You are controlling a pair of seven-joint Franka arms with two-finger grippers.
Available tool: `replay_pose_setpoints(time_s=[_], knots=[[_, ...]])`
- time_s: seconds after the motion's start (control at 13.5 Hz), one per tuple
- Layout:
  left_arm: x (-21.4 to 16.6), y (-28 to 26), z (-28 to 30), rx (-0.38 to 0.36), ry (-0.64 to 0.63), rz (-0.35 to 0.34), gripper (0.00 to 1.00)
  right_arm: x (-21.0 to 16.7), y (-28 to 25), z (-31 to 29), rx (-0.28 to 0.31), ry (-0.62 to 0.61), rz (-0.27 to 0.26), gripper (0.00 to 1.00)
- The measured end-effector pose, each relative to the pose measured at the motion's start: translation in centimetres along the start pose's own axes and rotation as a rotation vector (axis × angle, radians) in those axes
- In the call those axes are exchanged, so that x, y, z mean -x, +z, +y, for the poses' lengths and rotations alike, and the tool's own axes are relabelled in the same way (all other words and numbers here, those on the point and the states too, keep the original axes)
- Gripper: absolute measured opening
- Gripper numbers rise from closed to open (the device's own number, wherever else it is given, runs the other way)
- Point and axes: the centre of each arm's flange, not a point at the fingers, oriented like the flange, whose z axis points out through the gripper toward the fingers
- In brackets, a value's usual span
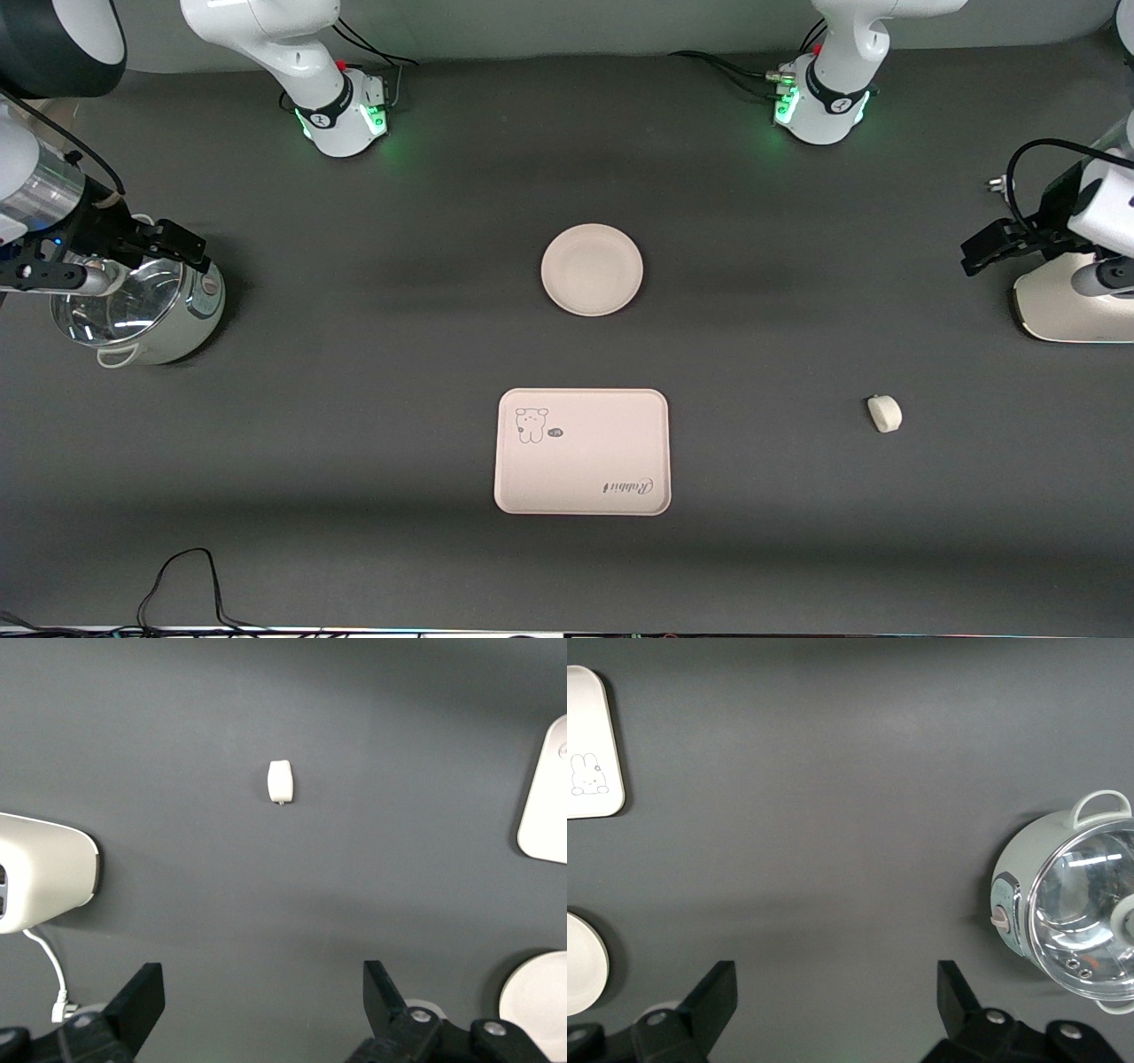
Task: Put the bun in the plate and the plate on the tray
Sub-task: 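Move the left gripper toward the small white bun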
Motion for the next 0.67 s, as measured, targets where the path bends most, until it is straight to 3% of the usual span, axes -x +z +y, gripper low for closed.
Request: replay_pose_setpoints(time_s=[0.67], knots=[[-0.6,0.1,-0.5,-0.007,-0.007,-0.008,1.00,-0.1,1.5,-1.8,-0.025,-0.021,-0.015,1.00]])
